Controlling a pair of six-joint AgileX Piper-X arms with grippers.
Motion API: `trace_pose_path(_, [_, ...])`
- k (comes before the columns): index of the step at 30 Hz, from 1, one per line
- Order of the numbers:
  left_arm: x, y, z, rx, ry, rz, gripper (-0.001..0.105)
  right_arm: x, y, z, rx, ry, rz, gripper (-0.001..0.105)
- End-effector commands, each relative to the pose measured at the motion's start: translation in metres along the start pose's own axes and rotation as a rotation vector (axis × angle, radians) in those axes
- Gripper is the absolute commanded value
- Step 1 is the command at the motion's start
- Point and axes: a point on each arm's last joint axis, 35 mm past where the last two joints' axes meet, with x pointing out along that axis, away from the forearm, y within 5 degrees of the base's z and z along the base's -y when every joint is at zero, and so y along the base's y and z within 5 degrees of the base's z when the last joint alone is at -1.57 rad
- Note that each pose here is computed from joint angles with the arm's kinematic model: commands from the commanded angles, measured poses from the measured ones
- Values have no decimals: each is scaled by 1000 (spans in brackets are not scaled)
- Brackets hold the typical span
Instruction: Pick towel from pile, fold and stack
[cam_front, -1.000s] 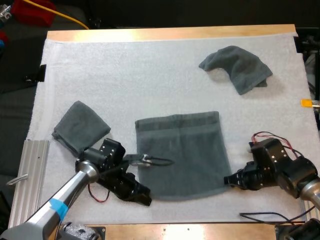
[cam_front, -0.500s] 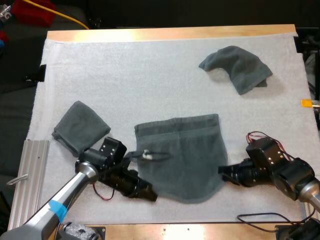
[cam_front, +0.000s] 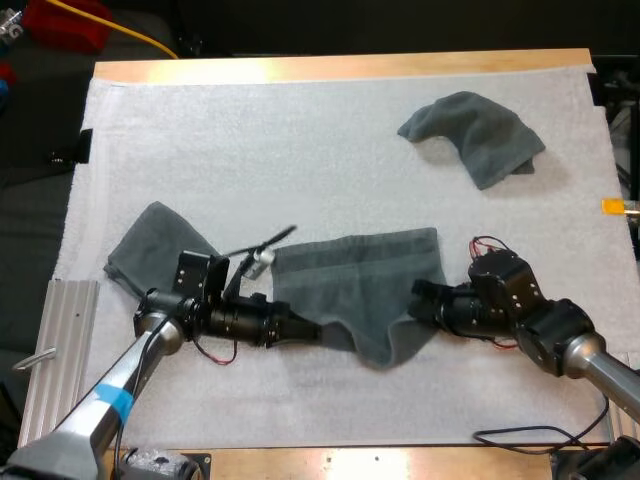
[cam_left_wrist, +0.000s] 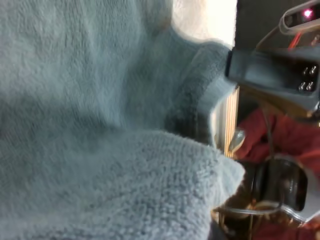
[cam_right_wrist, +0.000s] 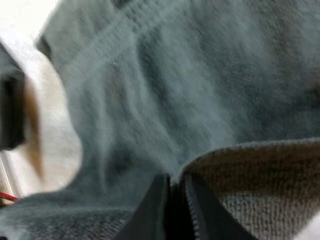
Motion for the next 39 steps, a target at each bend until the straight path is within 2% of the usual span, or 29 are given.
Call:
trace_pose_path(1, [0, 1, 4, 1, 2, -32, 7, 1, 0, 6, 19, -21, 22, 1])
trace_pose_path(7, [4, 10, 20, -14, -9, -68, 7, 1, -14, 28, 110, -108, 46, 1])
trace_pose_path(12, [7, 11, 31, 11, -37, -85, 7, 4, -25, 41, 152, -148, 70, 1])
trace_pose_path(18, [5, 7, 40, 64, -124, -61, 7, 13, -34, 54, 218, -191, 115, 1])
trace_pose_path(23, [-2, 13, 46, 46, -210, -17, 7, 21, -42, 61, 256, -208, 128, 1])
trace_pose_path(30, [-20, 20, 54, 32, -295, -22, 7, 32, -48, 63, 257, -213, 127, 1])
trace_pose_path(34, [-19, 27, 57, 9, -293, -18, 7, 33, -49, 64, 255, -236, 119, 1])
trace_pose_path(39, [-12, 41, 61, -36, -248, -33, 7, 33, -50, 65, 260, -270, 92, 1])
